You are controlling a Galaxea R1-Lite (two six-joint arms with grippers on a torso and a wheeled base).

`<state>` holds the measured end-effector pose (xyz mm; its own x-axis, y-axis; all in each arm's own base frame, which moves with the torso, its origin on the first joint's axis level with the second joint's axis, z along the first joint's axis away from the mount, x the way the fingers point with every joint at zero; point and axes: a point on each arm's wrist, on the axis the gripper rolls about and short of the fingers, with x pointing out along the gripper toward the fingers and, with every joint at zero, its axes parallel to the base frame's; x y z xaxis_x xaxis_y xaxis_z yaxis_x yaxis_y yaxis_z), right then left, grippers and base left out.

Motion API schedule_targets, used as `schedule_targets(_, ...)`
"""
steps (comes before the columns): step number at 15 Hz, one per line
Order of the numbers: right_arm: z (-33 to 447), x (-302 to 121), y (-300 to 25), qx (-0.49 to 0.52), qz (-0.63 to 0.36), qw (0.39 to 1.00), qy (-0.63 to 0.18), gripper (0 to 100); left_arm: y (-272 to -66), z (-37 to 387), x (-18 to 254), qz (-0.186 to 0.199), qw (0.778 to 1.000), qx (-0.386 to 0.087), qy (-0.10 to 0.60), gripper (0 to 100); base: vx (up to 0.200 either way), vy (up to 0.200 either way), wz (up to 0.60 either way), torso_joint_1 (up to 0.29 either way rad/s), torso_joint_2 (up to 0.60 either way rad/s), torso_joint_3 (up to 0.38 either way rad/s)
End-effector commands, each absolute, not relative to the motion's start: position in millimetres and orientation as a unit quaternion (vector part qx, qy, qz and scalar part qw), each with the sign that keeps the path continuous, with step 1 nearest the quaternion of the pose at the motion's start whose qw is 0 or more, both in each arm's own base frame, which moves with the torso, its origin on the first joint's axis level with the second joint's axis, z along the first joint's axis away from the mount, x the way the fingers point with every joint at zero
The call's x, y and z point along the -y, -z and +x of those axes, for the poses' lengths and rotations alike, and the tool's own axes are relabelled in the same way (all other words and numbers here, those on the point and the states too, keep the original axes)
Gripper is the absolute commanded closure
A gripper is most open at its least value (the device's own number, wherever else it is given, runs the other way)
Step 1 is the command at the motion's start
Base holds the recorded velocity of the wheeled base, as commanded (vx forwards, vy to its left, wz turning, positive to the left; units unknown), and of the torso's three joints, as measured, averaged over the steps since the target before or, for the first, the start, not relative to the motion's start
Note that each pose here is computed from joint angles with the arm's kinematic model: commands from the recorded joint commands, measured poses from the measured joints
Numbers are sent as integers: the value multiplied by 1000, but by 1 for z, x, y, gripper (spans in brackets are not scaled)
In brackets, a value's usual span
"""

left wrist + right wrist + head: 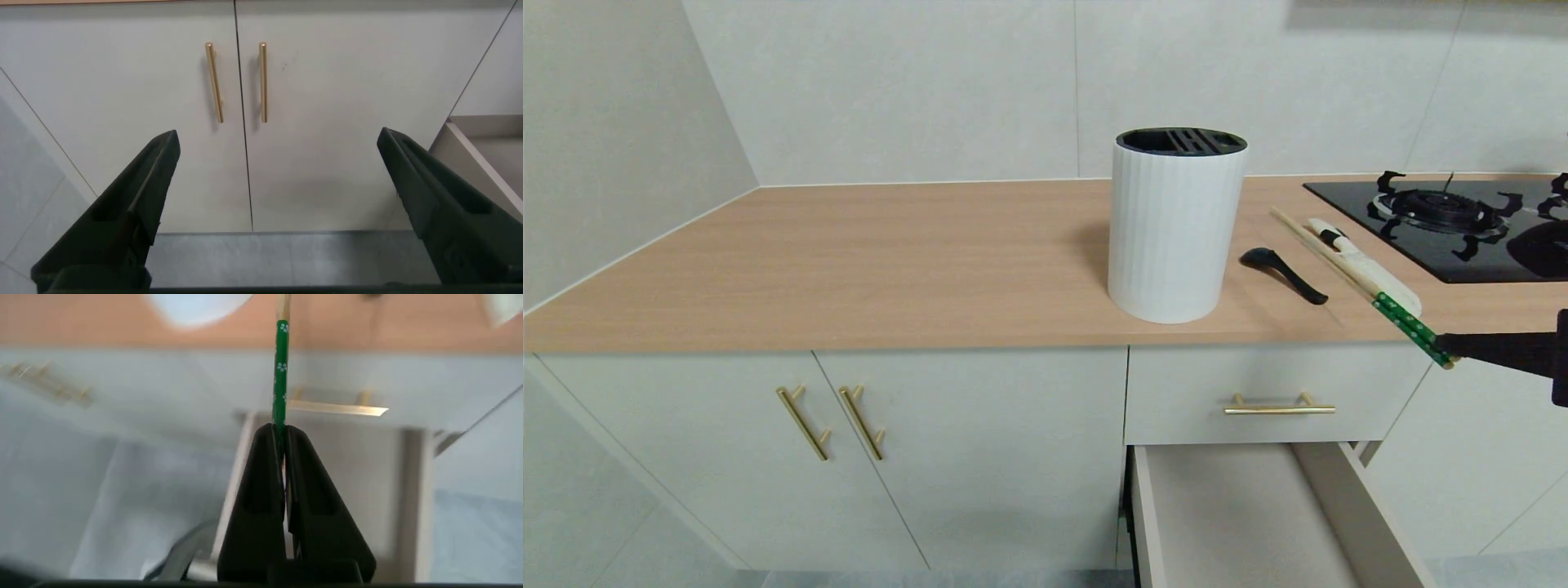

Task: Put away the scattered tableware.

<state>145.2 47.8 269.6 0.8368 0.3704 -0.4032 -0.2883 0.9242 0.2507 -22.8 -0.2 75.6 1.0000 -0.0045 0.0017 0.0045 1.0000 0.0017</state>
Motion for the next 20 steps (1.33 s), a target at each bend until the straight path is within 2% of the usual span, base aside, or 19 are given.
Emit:
schedule_targets(1,132,-46,-274,-225,91,949,-202,100,-76,-23,0,1,1000,1,2,0,0,0,0,0,0,0)
schedule_targets(8,124,-53,-263,-275,60,924,-260,100,-76,-23,0,1,1000,1,2,0,0,0,0,0,0,0)
schedule_targets(13,130,-58,-248,-311,35,911,-269,100,-76,-23,0,1,1000,1,2,0,0,0,0,0,0,0)
schedule_targets(20,121,-62,-245,-324,13,898,-299,100,-76,-23,0,1,1000,1,2,0,0,0,0,0,0,0)
